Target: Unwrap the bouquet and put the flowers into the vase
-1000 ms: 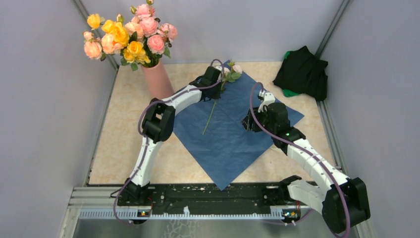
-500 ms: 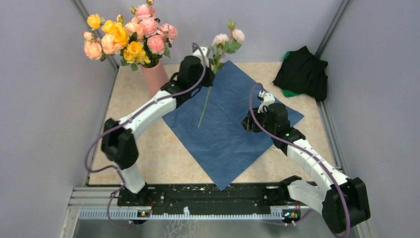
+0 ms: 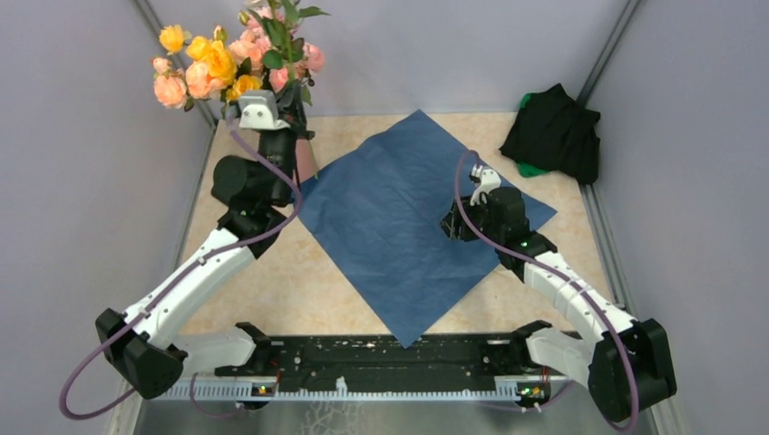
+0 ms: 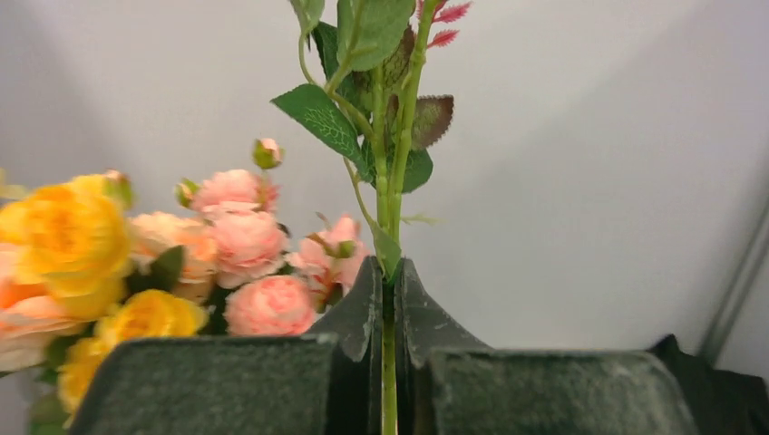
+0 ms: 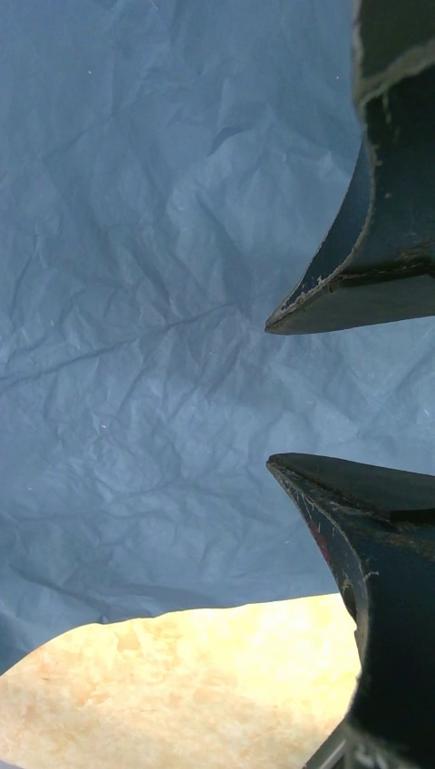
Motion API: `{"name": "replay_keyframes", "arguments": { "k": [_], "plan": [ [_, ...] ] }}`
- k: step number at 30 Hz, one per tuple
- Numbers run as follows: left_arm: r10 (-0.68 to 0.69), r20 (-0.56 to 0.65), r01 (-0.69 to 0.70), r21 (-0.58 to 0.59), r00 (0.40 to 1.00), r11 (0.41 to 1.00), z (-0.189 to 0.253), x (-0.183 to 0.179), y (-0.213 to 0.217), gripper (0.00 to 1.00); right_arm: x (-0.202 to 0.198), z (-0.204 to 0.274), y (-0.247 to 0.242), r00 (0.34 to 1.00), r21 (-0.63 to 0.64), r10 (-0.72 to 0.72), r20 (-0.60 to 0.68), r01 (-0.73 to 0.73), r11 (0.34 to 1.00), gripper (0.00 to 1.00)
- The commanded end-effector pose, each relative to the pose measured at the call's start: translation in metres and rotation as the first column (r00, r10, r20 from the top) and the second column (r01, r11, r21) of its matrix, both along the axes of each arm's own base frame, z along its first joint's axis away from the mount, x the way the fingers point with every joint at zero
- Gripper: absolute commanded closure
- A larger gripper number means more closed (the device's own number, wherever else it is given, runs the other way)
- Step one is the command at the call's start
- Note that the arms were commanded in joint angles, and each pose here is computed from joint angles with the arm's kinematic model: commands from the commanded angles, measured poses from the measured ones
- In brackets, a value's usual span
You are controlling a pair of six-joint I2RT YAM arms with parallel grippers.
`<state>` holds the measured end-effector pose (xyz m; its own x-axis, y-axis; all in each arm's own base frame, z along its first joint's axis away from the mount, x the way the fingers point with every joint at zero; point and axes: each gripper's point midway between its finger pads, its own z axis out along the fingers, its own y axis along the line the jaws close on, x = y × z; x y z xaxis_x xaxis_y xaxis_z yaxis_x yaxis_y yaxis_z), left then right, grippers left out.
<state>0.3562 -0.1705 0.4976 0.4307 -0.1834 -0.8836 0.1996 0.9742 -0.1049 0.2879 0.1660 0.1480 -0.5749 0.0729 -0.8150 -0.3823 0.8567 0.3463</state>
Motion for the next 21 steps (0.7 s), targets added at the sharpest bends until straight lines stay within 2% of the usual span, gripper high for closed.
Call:
{"name": "replay_keyframes", "arguments": {
  "k": [1, 3, 5, 10, 15, 21],
  "plan": [
    [0.203, 0.27, -0.199, -0.04, 0.941, 0.979, 0.034, -0.035, 0.049, 1.0, 0.006, 0.011, 0.008, 0.999, 0.034, 0.022, 0.044, -0.023, 0.999, 0.49],
    [0.277, 0.354, -0.28, -0.043, 0.893, 0.959, 0.037, -0.044, 0.061, 1.0, 0.005, 0.01, 0.008, 0.999, 0.033, 0.023, 0.043, -0.024, 0.999, 0.49],
    [0.335, 0.364, -0.347, -0.035, 0.869, 0.937, 0.038, -0.04, 0.066, 1.0, 0.006, 0.009, 0.008, 0.999, 0.031, 0.02, 0.04, -0.022, 0.999, 0.49],
    [0.373, 0.379, -0.409, 0.015, 0.847, 0.912, 0.036, -0.017, 0.06, 1.0, 0.007, 0.007, 0.007, 0.999, 0.023, 0.018, 0.036, -0.019, 1.0, 0.49],
    [0.389, 0.408, -0.427, 0.001, 0.826, 0.904, 0.044, -0.003, 0.069, 1.0, 0.006, 0.006, 0.006, 0.999, 0.015, 0.013, 0.032, -0.013, 1.0, 0.49],
    [0.388, 0.377, -0.411, -0.021, 0.841, 0.911, 0.057, 0.03, 0.095, 1.0, 0.007, 0.004, 0.005, 1.0, 0.011, 0.013, 0.029, -0.013, 1.0, 0.49]
  ]
}}
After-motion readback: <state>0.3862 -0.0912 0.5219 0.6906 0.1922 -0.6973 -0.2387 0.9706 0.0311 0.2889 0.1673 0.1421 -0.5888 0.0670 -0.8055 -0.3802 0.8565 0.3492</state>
